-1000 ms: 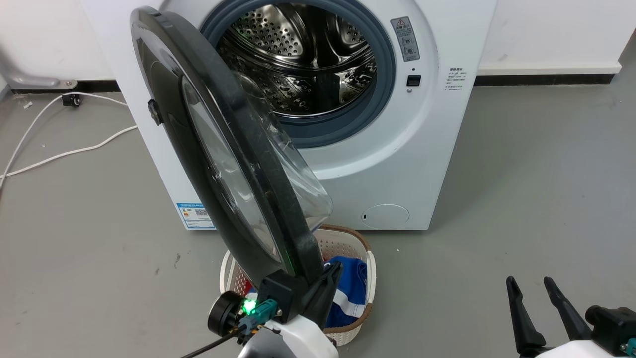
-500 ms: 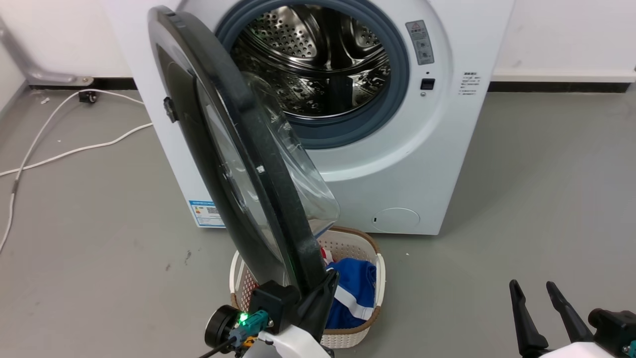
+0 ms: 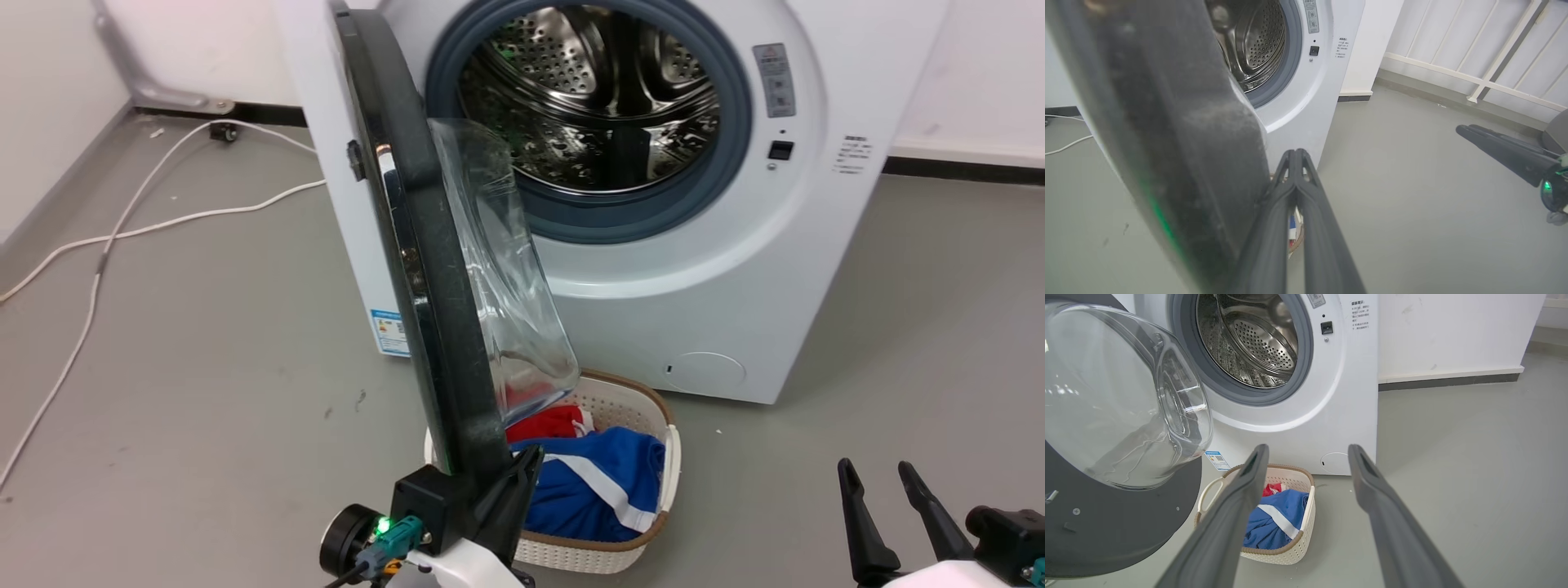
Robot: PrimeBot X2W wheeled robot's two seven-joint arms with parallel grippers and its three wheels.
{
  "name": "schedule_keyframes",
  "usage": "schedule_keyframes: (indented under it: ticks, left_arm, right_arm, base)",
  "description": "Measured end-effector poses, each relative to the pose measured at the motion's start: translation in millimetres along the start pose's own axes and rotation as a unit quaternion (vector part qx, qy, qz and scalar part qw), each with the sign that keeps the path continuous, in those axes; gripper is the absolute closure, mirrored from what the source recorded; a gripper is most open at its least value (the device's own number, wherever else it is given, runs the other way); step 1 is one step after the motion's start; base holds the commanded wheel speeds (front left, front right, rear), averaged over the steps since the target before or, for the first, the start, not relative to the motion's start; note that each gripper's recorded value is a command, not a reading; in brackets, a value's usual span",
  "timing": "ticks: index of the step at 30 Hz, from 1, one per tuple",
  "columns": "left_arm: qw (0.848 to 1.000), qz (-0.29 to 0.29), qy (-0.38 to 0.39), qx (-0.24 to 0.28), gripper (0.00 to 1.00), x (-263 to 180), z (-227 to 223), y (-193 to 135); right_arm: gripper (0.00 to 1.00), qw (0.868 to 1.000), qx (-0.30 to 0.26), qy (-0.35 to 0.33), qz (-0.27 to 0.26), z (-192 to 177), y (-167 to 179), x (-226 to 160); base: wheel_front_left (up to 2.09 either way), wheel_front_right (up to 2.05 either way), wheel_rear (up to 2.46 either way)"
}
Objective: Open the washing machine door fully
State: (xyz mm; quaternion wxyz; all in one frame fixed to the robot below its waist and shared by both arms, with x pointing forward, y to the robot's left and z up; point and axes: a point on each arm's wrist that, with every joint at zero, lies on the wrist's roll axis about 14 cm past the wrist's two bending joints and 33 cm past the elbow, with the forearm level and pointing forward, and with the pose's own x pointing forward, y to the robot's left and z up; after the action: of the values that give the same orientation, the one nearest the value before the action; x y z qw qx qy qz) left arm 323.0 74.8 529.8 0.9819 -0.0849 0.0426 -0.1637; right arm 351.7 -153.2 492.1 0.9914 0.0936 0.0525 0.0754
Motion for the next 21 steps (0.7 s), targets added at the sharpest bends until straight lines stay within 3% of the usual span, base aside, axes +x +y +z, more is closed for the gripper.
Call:
schedule_keyframes:
  ticks: [12, 21]
  left_arm:
    - [0.994, 0.102, -0.032, -0.001, 1.0, -27.4, 14.2, 50.3]
    - [0.971, 0.233, -0.047, -0.012, 1.0, -73.4, 13.5, 117.1]
  right_arm:
    - [0.0, 0.998, -0.011, 0.017, 0.055, -9.6, 33.5, 23.9]
    - [0.0, 0.995, -0.018, 0.023, 0.095, -13.5, 59.5, 40.3]
  base:
    - [0.0, 0.0, 0.0]
    - [0.0, 0.0, 0.0]
